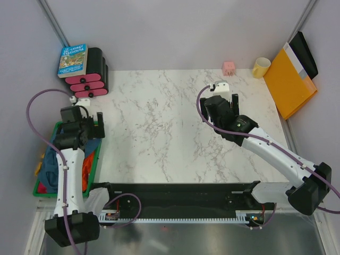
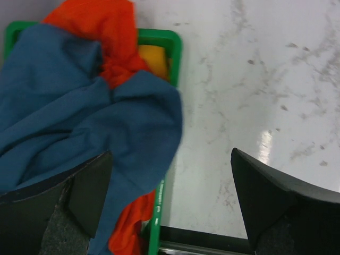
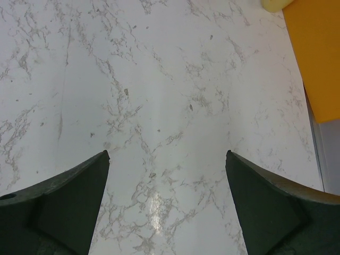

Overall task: Fold and stack the t-shirts
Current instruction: Grab crumpled tshirt from bin with the left arm

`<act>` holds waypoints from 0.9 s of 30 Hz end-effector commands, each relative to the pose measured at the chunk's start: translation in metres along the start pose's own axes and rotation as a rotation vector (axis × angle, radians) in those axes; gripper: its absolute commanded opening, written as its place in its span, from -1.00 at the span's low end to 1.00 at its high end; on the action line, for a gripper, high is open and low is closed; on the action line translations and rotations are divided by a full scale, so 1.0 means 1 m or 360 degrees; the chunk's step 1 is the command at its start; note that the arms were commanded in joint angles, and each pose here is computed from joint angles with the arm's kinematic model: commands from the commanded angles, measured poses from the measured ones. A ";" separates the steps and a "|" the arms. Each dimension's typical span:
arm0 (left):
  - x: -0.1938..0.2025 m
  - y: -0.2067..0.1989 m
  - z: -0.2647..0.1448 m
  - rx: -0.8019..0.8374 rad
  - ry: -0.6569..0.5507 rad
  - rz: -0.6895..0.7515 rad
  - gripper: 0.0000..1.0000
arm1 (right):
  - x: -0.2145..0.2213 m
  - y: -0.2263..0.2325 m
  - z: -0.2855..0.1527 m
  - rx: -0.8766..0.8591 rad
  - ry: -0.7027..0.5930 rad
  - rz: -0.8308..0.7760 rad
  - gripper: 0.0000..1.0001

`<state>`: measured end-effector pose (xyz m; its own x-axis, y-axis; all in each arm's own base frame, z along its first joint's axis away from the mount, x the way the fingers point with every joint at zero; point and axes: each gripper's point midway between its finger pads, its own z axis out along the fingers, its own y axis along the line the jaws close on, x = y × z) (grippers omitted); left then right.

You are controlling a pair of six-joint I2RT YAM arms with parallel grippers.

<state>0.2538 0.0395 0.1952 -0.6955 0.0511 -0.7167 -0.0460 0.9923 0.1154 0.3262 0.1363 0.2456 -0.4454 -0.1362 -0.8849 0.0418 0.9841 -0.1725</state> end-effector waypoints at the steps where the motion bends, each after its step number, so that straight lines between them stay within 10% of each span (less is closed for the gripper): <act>1: -0.022 0.067 -0.036 -0.0367 -0.0165 -0.0144 0.98 | -0.007 -0.006 0.000 0.0048 -0.0053 0.0009 0.96; 16: 0.010 0.165 -0.069 -0.0643 -0.0038 -0.0591 0.75 | -0.008 0.003 0.004 -0.0010 -0.0072 0.0012 0.96; 27: 0.066 0.152 -0.041 -0.0491 0.0097 -0.0608 0.68 | 0.004 0.021 0.015 -0.0084 -0.0017 -0.0007 0.96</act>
<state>0.1699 0.1947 0.2060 -0.6061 -0.3554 -0.7116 -0.5659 0.8213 0.0719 0.3337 0.1463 0.2314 -0.4485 -0.1575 -0.8798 0.0101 0.9834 -0.1812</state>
